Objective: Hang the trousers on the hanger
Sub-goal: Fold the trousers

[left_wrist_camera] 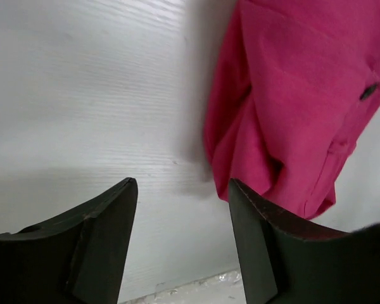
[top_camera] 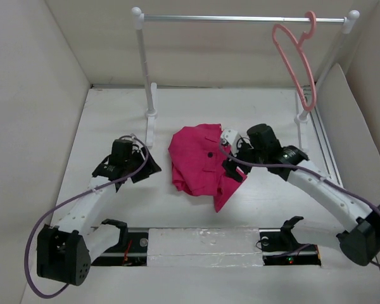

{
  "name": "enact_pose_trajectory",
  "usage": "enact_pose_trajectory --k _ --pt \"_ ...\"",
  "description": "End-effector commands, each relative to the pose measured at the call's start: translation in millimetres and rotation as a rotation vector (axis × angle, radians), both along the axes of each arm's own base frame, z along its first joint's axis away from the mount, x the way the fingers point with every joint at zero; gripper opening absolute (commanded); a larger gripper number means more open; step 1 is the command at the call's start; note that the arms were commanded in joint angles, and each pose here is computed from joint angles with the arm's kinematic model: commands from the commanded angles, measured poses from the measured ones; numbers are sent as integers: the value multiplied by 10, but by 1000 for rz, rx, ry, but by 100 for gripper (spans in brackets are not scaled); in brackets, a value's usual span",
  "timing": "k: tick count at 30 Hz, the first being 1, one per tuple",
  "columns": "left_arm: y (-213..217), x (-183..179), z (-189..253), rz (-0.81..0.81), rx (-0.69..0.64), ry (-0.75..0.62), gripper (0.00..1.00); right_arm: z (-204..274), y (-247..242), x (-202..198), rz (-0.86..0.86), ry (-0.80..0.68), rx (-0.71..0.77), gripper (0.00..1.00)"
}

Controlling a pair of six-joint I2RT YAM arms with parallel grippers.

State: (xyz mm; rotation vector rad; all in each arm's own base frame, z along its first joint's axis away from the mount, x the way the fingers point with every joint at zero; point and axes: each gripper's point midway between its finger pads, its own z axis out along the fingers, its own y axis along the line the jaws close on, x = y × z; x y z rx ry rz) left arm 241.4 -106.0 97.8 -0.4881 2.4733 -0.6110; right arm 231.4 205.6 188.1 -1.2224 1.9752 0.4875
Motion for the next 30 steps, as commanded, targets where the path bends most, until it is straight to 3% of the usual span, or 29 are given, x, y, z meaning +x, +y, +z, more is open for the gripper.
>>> enact_pose_trajectory --k 1,7,13,23,27,28,29,30 --pt "-353 -18 78 -89 -60 -15 56 3 351 148 38 -48 64 84" --pt "-649 -196 -298 -70 -141 84 58 -435 694 119 82 45 59 84" --pt "-752 -110 -467 -50 -211 70 60 -855 1060 -182 139 100 -1 85" --pt "-922 -58 -588 -96 -287 81 60 -1217 985 -280 101 86 -157 85" --pt "-961 -60 -700 -96 -308 104 56 -1333 841 -67 -9 10 -251 78" --pt "-988 -35 -683 -102 -324 91 49 -1317 833 -23 -25 -8 -255 72" --pt "-1013 -25 -670 -109 -338 87 43 -1300 823 11 -42 -21 -256 61" --pt "-1017 -20 -689 -104 -340 93 36 -1264 784 75 -77 -48 -268 40"
